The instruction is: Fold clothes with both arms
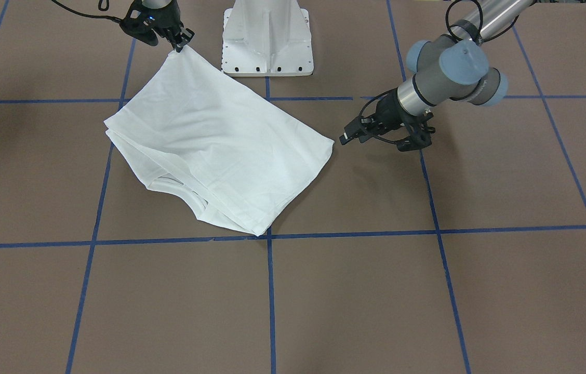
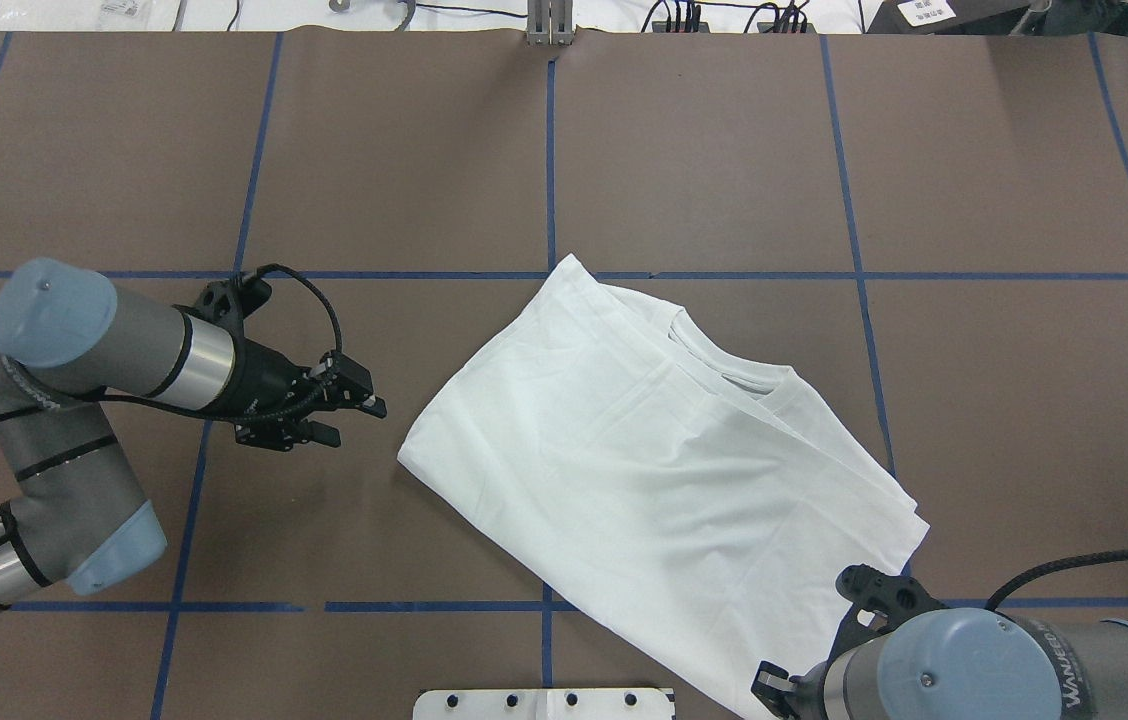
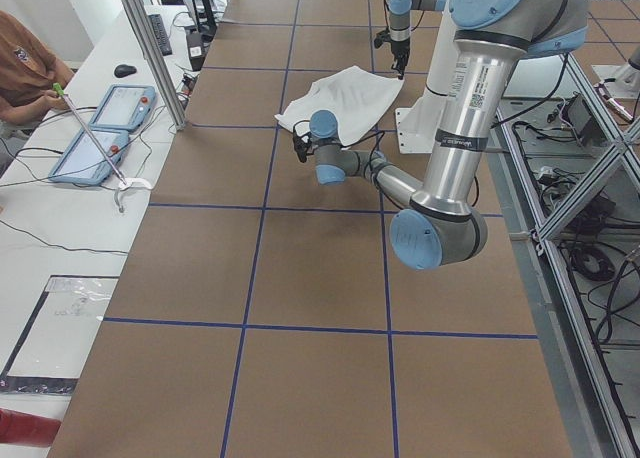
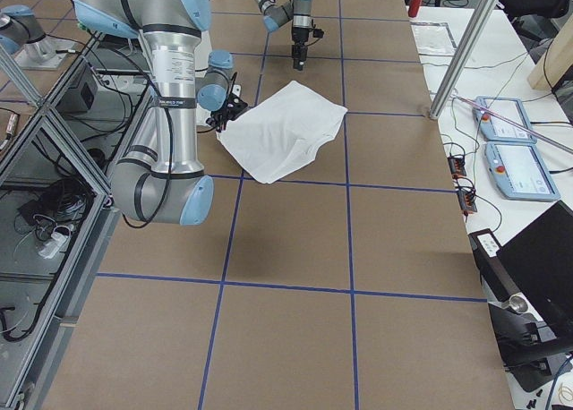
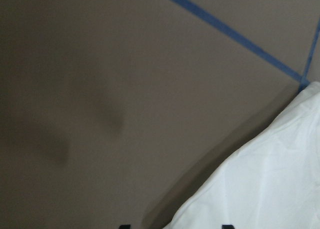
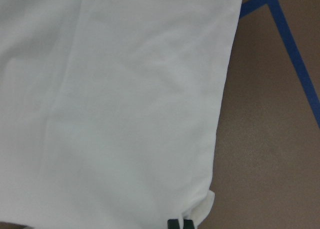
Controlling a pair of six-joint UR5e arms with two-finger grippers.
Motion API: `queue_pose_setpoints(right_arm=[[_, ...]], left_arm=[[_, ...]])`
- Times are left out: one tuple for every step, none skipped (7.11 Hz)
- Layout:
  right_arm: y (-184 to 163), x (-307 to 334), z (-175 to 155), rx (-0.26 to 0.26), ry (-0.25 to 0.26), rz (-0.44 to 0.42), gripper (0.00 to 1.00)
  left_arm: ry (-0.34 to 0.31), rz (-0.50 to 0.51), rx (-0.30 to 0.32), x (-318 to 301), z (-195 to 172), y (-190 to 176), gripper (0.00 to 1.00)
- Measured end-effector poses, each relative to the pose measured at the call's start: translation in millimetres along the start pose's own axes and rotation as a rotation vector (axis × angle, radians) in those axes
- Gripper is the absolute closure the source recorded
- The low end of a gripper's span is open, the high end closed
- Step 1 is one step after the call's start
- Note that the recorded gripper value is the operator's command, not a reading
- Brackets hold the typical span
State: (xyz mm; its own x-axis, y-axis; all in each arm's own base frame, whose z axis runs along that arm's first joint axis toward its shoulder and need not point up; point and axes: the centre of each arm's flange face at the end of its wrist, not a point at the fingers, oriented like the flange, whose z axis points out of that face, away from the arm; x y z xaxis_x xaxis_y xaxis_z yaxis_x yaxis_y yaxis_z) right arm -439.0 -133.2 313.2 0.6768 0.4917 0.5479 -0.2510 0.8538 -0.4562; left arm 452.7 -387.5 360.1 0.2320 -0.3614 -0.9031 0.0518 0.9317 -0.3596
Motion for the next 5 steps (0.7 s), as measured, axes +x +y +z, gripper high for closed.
queue_pose_setpoints(right_arm=[[2, 1, 0, -0.003, 0.001, 0.001, 0.9], [2, 1, 0, -0.004, 0.001, 0.001, 0.9], [2, 0, 0, -0.005, 0.0, 0.001, 0.9], [3, 0, -1, -0.005, -0.001, 0.002, 0.9], [2, 0, -2, -0.005, -0.004, 0.002, 0.9]], left_arm=[[-0.004, -0.013, -0.018, 3, 16, 16, 0.27], [-0.009, -0.017, -0.03, 5, 27, 24, 0.29], [-0.012, -0.018, -0.032, 8, 35, 26, 0.32], [-0.012, -0.019, -0.022, 12, 42, 24, 0.41], [-0.013, -0.021, -0.01, 15, 49, 21, 0.76]])
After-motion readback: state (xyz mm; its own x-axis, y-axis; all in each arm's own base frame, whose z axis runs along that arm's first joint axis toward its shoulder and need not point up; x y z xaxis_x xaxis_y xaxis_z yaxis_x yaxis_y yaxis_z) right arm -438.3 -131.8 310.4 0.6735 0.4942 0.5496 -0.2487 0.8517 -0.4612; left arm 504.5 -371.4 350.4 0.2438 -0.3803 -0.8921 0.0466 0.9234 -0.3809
